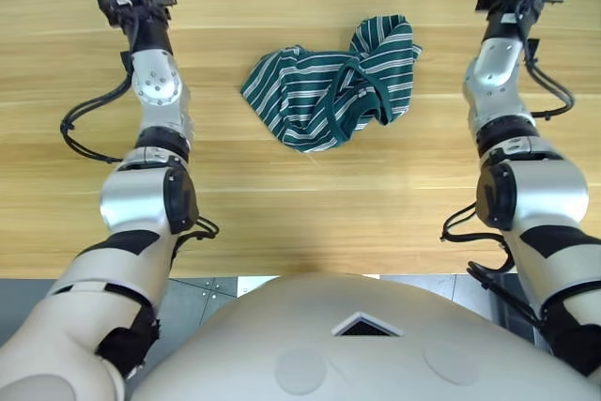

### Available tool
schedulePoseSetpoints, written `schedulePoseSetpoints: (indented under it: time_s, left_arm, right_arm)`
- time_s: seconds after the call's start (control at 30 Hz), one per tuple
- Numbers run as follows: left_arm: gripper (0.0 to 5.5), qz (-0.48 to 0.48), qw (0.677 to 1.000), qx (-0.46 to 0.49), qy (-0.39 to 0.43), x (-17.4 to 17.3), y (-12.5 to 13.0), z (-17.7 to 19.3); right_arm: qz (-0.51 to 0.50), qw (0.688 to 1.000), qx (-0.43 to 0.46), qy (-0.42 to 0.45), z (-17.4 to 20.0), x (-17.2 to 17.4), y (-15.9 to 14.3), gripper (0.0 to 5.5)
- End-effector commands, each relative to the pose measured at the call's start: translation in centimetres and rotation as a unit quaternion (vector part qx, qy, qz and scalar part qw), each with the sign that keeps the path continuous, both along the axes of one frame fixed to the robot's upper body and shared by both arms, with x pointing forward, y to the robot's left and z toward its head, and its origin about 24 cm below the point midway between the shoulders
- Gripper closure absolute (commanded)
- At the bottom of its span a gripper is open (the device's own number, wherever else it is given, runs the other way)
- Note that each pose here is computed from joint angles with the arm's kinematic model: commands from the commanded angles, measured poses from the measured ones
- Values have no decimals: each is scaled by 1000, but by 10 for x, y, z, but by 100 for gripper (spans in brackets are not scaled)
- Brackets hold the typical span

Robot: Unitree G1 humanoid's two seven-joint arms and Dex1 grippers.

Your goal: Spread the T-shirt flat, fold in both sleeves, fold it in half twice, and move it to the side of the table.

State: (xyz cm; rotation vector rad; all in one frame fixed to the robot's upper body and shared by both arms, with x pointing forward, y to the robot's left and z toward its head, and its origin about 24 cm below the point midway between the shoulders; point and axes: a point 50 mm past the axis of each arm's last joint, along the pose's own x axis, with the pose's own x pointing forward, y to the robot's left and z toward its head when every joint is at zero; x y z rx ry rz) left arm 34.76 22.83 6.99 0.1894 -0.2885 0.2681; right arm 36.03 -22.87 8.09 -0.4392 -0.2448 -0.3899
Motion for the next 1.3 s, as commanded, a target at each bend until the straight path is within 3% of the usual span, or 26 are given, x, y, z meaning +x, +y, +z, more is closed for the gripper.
schedulePoseSetpoints:
  time_s: [0.03,0.2,0.53,0.67,0.87,0.93,1.1,1.3]
  left_arm:
    - [170,-22,999,35,-33,7,-7,18]
    - [170,-23,999,34,30,0,-17,-11]
    - [170,-68,997,22,-18,-31,-26,-32]
    - [170,-119,993,20,-9,-56,-46,-56]
    - [170,-228,971,69,-34,-94,-74,-70]
    - [170,-298,951,71,-48,-115,-80,-72]
    - [170,-439,895,44,-62,-152,-90,-51]
    - [170,-607,757,225,87,-196,-93,-67]
  right_arm:
    - [21,1000,-13,-13,12,8,10,149]
    - [19,999,-18,27,-4,4,10,149]
    - [35,999,-26,10,-29,-20,14,149]
    - [42,998,-15,33,-63,-50,13,149]
    - [104,993,-58,14,-68,-71,14,149]
    - [189,979,-78,10,-63,-78,16,149]
    - [299,925,-216,89,-57,-107,-24,149]
    - [381,858,-303,163,-42,-135,-39,149]
